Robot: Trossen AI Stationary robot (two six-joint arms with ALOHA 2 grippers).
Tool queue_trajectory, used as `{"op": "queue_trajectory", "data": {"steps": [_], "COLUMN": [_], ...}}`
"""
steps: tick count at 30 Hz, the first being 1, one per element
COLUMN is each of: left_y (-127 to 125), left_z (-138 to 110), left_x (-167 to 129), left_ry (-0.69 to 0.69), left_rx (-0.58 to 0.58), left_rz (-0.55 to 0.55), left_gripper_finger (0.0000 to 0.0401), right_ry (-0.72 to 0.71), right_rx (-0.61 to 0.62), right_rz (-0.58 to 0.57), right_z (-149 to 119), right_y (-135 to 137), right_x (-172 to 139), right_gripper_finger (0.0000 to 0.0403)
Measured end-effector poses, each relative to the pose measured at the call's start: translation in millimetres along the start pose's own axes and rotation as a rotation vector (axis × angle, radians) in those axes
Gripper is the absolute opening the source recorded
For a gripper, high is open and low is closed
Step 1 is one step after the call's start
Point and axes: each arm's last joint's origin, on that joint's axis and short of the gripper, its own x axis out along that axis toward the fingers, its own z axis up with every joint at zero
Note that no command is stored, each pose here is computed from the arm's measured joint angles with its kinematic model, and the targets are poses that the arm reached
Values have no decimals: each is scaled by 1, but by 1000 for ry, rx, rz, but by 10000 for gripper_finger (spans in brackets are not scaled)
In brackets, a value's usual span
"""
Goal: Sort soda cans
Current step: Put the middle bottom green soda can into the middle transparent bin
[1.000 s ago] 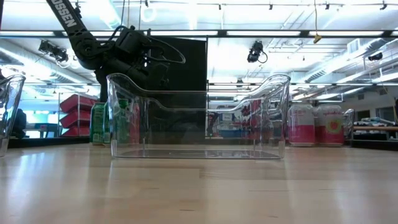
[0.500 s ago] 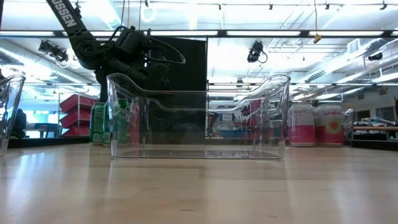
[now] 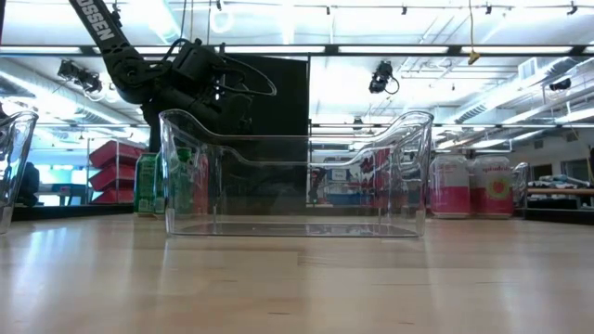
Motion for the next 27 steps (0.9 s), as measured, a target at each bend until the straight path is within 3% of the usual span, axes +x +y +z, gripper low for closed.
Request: {"op": "queue_trajectory", "data": {"steps": [7,18,27], "left_y": [0,-1,-1], "left_z": [1,1,1], "left_x": [0,0,0], "left_ry": [-6,-12,-12], "left_rx": [1,2,-1], "left_rz": [-8,-20,-20], "left_gripper_finger": [5,5,5], "right_ry": [-138,-318,-415], "right_rx": [70,47,-137], "right_rz": [61,-21,-68], "right_z": [22,65,138], "right_y": [-23,-69,-97], "right_x": [-37,-61,-53], "right_gripper_finger": [291,291,291]}}
